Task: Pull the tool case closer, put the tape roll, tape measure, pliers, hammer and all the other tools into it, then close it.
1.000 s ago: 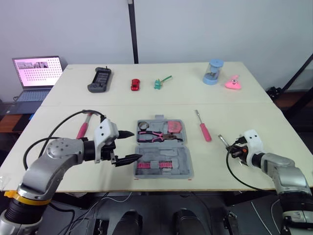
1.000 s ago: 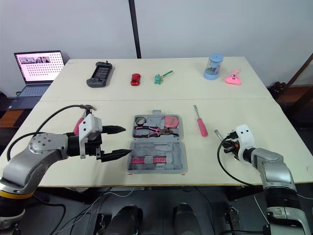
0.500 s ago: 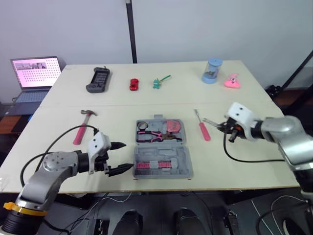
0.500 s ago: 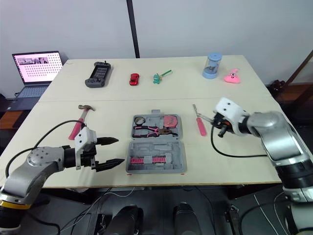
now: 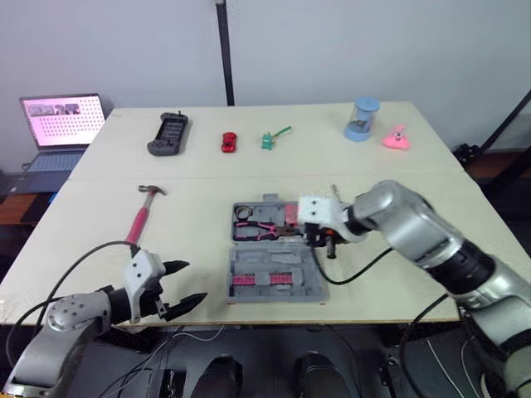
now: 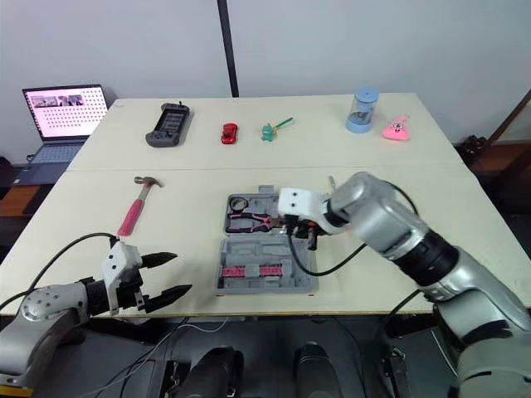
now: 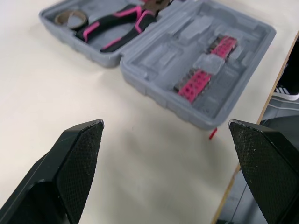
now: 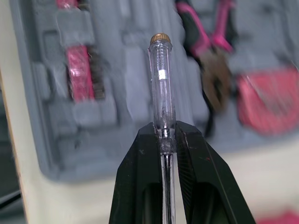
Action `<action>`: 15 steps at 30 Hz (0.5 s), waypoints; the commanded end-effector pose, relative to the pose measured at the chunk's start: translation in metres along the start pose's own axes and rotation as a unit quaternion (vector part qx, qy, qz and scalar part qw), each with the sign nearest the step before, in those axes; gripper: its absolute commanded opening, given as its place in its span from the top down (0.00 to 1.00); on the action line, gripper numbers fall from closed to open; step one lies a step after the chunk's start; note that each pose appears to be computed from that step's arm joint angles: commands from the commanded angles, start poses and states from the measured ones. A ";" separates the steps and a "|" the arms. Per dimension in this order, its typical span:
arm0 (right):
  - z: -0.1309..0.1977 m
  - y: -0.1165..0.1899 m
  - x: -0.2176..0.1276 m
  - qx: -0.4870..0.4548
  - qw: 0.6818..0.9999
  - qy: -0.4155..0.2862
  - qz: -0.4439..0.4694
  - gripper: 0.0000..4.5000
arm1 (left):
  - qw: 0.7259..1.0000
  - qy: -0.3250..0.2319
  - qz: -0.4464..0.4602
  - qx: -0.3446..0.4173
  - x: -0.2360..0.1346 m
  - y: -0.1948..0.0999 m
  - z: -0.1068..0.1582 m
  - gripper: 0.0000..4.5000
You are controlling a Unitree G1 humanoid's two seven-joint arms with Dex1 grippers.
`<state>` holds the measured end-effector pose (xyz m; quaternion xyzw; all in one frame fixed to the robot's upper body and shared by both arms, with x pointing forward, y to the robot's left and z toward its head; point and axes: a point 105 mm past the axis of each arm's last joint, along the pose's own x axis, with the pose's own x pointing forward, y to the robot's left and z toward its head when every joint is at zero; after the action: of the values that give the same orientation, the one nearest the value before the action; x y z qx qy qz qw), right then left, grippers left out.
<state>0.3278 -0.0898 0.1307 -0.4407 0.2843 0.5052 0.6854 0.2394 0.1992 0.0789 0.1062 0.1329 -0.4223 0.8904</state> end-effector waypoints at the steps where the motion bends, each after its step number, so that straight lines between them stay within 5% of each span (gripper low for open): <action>1: 0.012 -0.015 0.005 -0.036 0.999 0.011 -0.032 0.98 | 0.999 -0.013 0.023 0.030 -0.005 0.005 0.011 0.00; 15: 0.052 -0.001 0.048 -0.083 0.996 0.002 -0.010 0.98 | 0.998 -0.007 0.042 0.035 -0.016 0.005 0.013 0.00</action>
<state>0.3387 -0.0292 0.1038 -0.4891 0.2588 0.5238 0.6476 0.2347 0.2071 0.0852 0.1230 0.1251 -0.3947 0.9019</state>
